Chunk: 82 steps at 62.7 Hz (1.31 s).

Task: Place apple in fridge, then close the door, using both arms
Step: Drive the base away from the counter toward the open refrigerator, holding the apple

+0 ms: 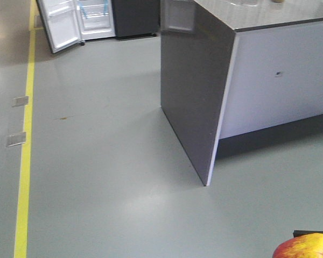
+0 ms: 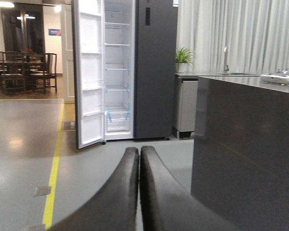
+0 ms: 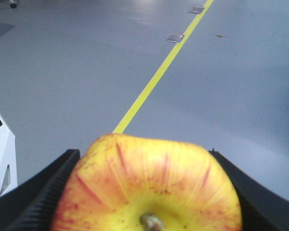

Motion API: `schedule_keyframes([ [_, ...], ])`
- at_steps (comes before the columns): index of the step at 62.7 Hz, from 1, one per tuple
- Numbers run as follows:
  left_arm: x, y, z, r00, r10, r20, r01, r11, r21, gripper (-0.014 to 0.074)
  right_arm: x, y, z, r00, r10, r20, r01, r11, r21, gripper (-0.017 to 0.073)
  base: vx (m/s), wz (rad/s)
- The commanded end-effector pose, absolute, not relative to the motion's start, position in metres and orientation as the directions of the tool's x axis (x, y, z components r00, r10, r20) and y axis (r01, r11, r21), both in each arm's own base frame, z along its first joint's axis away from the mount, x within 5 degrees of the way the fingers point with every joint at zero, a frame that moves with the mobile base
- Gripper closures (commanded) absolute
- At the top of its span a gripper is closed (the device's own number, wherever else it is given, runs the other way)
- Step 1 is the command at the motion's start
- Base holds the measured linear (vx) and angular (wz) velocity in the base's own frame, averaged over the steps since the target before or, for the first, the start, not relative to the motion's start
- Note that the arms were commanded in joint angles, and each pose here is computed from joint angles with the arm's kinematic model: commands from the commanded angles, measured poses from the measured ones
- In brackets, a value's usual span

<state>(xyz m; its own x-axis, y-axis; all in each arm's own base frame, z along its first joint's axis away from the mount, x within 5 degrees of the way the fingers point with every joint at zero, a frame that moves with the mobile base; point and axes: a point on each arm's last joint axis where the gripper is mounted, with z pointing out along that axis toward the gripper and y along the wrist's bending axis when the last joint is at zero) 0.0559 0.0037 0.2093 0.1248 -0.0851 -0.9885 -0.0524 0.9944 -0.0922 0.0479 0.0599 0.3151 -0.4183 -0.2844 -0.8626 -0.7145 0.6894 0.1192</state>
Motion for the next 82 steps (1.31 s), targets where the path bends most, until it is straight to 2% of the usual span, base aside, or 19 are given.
schedule_keyframes([
  [1,0.0546,0.0042,0.2099,0.194,-0.094,-0.976,-0.049,0.993,-0.105,0.0600,0.0505,0.0616,0.3281,-0.382,-0.216,-0.898,-0.707,0.695,0.134,0.0148,0.06,0.26],
  [82,0.0546,0.0041,0.2099,0.194,-0.094,-0.976,-0.048,0.993,-0.105,0.0600,0.0505,0.0616,0.3281,-0.382,-0.216,-0.898,-0.707,0.695,0.134,0.0148,0.09,0.29],
])
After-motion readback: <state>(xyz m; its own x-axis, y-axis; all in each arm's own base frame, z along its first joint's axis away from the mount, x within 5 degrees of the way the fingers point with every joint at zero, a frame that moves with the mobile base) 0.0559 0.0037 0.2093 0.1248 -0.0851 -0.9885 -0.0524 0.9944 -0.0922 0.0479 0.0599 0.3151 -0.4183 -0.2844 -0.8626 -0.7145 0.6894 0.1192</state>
